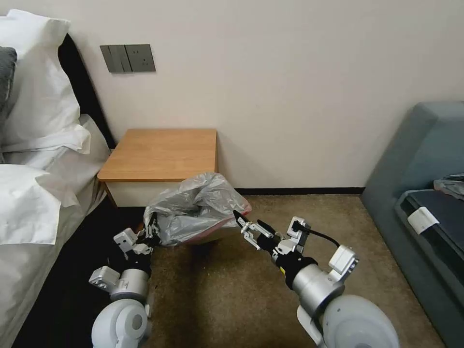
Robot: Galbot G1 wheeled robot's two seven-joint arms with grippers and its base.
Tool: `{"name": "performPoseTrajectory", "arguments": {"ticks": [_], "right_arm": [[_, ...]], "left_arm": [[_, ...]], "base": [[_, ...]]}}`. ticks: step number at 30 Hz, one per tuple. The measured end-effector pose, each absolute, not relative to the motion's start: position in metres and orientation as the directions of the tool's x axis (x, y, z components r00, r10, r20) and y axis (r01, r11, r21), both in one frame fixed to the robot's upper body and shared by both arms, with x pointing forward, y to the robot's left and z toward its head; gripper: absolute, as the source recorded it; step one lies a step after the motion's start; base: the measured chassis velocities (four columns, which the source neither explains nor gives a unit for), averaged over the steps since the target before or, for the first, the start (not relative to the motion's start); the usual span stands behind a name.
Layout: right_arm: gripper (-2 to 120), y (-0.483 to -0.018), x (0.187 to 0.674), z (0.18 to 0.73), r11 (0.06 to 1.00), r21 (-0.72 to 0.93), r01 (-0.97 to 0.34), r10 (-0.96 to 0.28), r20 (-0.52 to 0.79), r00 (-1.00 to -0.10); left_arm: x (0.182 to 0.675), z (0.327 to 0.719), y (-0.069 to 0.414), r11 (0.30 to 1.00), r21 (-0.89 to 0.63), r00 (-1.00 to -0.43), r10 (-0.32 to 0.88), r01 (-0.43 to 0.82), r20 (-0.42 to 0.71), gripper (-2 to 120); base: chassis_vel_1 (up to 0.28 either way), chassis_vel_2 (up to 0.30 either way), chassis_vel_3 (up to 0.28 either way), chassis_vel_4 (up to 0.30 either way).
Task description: Pick up the garbage bag from the table and place it over the trash can.
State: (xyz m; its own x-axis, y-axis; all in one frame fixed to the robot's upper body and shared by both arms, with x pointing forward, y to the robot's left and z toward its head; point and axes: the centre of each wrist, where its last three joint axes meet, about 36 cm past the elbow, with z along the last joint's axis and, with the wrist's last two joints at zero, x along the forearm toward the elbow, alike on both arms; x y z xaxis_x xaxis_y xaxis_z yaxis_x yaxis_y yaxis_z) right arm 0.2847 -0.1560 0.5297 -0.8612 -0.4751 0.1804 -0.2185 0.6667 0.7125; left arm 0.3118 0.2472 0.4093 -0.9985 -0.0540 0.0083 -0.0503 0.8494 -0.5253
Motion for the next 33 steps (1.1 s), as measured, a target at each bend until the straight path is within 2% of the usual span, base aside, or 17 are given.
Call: {"name": "performPoseTrajectory", "arguments": {"ticks": [6,9,11,13,14,15,17,18,21,25,27,28,30,33], "right_arm": [[92,-0.155,0.291,0.524,0.676,0.706,-0.210,-0.461,0.183,-0.868],[86,-0.155,0.292,0.523,0.676,0.706,-0.212,-0.460,0.179,-0.870],[74,-0.154,0.293,0.521,0.677,0.704,-0.215,-0.459,0.176,-0.871],[70,-0.153,0.293,0.520,0.678,0.703,-0.214,-0.459,0.177,-0.871],[62,-0.152,0.293,0.518,0.681,0.700,-0.213,-0.456,0.177,-0.872],[62,-0.152,0.293,0.518,0.681,0.700,-0.213,-0.456,0.177,-0.872],[52,-0.152,0.293,0.516,0.685,0.696,-0.213,-0.452,0.177,-0.874],[52,-0.152,0.293,0.516,0.685,0.696,-0.213,-0.452,0.177,-0.874],[36,-0.152,0.294,0.516,0.685,0.694,-0.221,-0.452,0.168,-0.876],[28,-0.152,0.294,0.516,0.683,0.695,-0.224,-0.453,0.162,-0.877],[14,-0.151,0.294,0.517,0.677,0.699,-0.228,-0.454,0.154,-0.878],[14,-0.151,0.294,0.517,0.677,0.699,-0.228,-0.454,0.154,-0.878],[4,-0.149,0.292,0.515,0.680,0.697,-0.229,-0.455,0.155,-0.877],[0,-0.147,0.290,0.512,0.688,0.690,-0.227,-0.453,0.163,-0.877]], "left_arm": [[0.310,0.411,0.247,0.850,-0.524,-0.999,-0.053,-0.047,0.004,5],[0.310,0.411,0.247,0.850,-0.525,-0.999,-0.053,-0.047,0.004,5],[0.310,0.411,0.246,0.849,-0.526,-0.999,-0.053,-0.047,0.003,5],[0.310,0.411,0.246,0.848,-0.527,-0.999,-0.053,-0.046,0.003,5],[0.310,0.412,0.246,0.847,-0.529,-0.999,-0.052,-0.045,0.001,5],[0.310,0.412,0.246,0.847,-0.529,-0.999,-0.052,-0.045,0.001,5],[0.309,0.414,0.245,0.844,-0.535,-0.999,-0.050,-0.041,-0.004,5],[0.309,0.414,0.245,0.844,-0.535,-0.999,-0.050,-0.041,-0.004,5],[0.309,0.415,0.245,0.842,-0.538,-0.999,-0.049,-0.038,-0.006,5],[0.309,0.415,0.245,0.841,-0.539,-0.999,-0.049,-0.038,-0.006,5],[0.309,0.415,0.245,0.841,-0.540,-0.999,-0.048,-0.037,-0.007,5],[0.309,0.415,0.245,0.841,-0.540,-0.999,-0.048,-0.037,-0.007,5],[0.309,0.416,0.244,0.837,-0.546,-0.999,-0.047,-0.033,-0.011,5],[0.310,0.418,0.244,0.833,-0.553,-0.999,-0.046,-0.031,-0.015,5]], "base": [[0.000,0.000,0.000,0.000],[0.000,0.000,0.000,0.000],[0.000,0.000,0.000,0.000],[0.000,0.000,0.000,0.000],[0.000,0.000,0.000,0.000],[0.000,0.000,0.000,0.000],[0.000,0.000,0.000,0.000],[0.000,0.000,0.000,0.000],[0.000,0.000,0.000,0.000],[0.000,0.000,0.000,0.000],[0.000,0.000,0.000,0.000],[0.000,0.000,0.000,0.000],[0.000,0.000,0.000,0.000],[0.000,0.000,0.000,0.000]]}}
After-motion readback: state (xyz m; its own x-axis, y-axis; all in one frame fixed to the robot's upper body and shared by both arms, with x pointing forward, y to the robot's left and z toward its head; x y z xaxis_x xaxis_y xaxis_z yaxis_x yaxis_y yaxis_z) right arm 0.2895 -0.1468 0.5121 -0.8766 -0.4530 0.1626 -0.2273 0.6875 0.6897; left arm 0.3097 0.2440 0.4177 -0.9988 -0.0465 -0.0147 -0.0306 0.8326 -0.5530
